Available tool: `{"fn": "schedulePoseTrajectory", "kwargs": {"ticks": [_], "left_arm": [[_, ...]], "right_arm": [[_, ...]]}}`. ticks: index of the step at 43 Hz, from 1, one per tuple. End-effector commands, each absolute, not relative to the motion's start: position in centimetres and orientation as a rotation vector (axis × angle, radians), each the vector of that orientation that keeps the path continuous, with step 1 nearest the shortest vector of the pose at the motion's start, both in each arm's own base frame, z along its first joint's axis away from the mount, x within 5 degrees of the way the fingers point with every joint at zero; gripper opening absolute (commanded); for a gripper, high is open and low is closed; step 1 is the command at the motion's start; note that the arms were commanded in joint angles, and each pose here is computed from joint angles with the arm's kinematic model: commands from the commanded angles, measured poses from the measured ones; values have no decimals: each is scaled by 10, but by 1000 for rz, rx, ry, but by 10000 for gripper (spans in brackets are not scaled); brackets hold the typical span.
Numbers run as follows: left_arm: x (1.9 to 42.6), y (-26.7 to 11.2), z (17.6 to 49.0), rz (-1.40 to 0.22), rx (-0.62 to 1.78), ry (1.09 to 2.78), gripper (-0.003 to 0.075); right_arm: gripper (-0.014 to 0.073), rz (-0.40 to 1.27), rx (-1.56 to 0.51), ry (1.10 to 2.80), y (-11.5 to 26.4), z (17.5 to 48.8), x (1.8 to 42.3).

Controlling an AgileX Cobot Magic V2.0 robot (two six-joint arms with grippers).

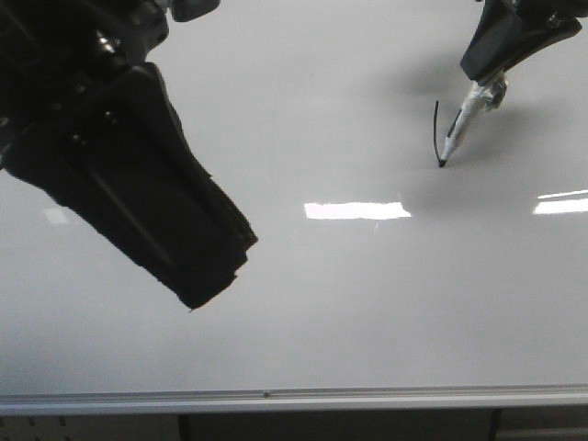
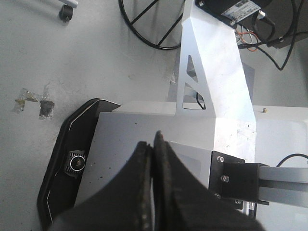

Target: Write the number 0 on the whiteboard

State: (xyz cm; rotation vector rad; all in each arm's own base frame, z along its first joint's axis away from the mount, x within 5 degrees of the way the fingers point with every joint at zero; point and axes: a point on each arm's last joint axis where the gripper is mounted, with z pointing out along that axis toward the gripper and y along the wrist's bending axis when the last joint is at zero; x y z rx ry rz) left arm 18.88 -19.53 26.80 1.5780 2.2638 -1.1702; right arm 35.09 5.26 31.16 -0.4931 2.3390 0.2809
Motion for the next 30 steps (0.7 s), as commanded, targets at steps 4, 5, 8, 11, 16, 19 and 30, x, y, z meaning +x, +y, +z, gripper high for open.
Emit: {"fn": "schedulePoseTrajectory", "kwargs": {"ticks": [4,5,8,11,16,19,30], "left_arm": [[182,-198,289,-1248,1567,2178,-20],[182,-198,289,-1248,1567,2178,-20],[182,-198,289,-1248,1567,2178,-20],[182,-198,289,-1248,1567,2178,-20],[182,-198,289,-1248,1567,2178,-20],[182,-198,289,-1248,1567,2178,-20],[182,-198,289,-1248,1567,2178,-20]], "right_arm": [[-67,202,-485,2222,48,337,351],[-67,190,-490,2223,47,337,351],[-67,167,-493,2226,45,337,352],[-67,156,-484,2226,43,337,352],[-67,143,-467,2225,38,337,353],[-67,137,-456,2223,35,337,354],[-67,104,-414,2180,26,345,354]]}}
